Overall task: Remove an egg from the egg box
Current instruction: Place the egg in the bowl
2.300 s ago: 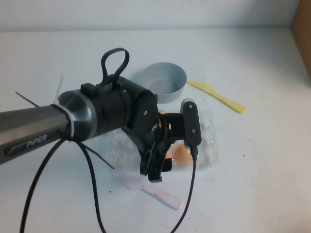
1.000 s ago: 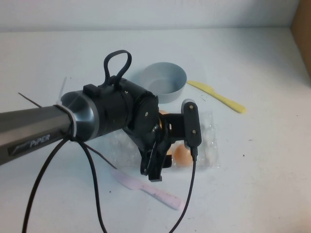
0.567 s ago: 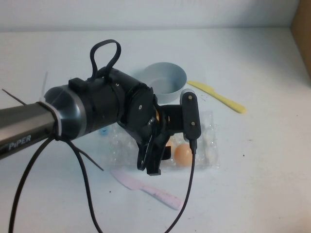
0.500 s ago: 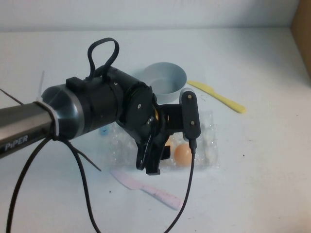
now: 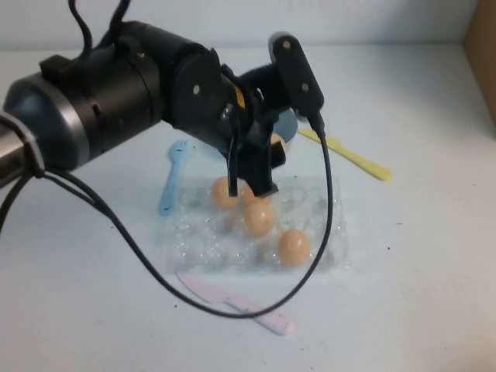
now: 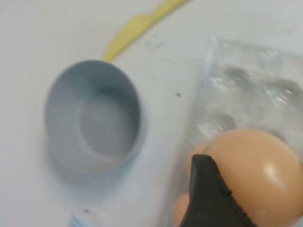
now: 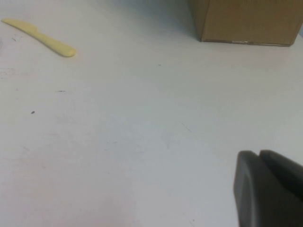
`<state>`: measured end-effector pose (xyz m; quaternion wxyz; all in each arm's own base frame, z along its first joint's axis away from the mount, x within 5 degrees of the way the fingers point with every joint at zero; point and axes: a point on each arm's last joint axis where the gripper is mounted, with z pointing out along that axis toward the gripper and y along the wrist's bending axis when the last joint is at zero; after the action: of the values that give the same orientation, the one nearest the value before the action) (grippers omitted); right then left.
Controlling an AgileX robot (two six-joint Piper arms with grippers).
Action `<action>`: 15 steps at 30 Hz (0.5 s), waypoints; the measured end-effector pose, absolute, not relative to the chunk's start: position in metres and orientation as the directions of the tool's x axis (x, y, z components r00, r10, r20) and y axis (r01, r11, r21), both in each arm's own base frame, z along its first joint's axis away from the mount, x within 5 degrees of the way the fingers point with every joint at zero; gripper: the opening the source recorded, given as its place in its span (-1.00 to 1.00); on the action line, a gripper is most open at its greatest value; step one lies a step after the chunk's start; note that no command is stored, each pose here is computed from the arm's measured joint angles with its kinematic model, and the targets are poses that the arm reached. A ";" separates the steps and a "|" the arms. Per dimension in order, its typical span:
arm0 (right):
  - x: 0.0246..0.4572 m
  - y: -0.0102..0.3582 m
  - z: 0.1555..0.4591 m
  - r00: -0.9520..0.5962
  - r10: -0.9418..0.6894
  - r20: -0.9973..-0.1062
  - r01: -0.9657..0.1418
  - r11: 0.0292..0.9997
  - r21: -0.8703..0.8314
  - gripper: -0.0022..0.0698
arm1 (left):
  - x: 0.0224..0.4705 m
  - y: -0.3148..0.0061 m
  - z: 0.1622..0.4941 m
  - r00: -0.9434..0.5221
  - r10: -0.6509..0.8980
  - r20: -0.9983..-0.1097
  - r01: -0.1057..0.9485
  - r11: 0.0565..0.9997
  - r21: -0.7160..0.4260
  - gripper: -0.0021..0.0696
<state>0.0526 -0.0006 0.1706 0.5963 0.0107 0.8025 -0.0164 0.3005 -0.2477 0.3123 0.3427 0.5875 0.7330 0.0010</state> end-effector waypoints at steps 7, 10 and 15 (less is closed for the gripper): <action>0.053 -0.001 0.171 -0.289 -0.002 -0.957 0.037 0.999 -0.014 -0.99 | 0.357 -0.231 0.315 -0.199 0.735 -0.648 0.744 0.543 0.388 -0.03; 0.053 -0.001 0.171 -0.289 -0.002 -0.957 0.037 0.999 -0.014 -0.99 | 0.381 -0.228 0.295 -0.263 0.684 -0.680 0.712 0.613 0.341 -0.03; 0.053 -0.001 0.171 -0.289 -0.002 -0.957 0.037 0.999 -0.014 -0.99 | 0.408 -0.232 0.261 -0.308 0.638 -0.706 0.688 0.661 0.298 -0.03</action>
<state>0.0526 -0.0006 0.1706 0.5963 0.0107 0.8025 -0.0164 0.4083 -0.2323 0.2612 0.4215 0.4105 0.8080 -0.0298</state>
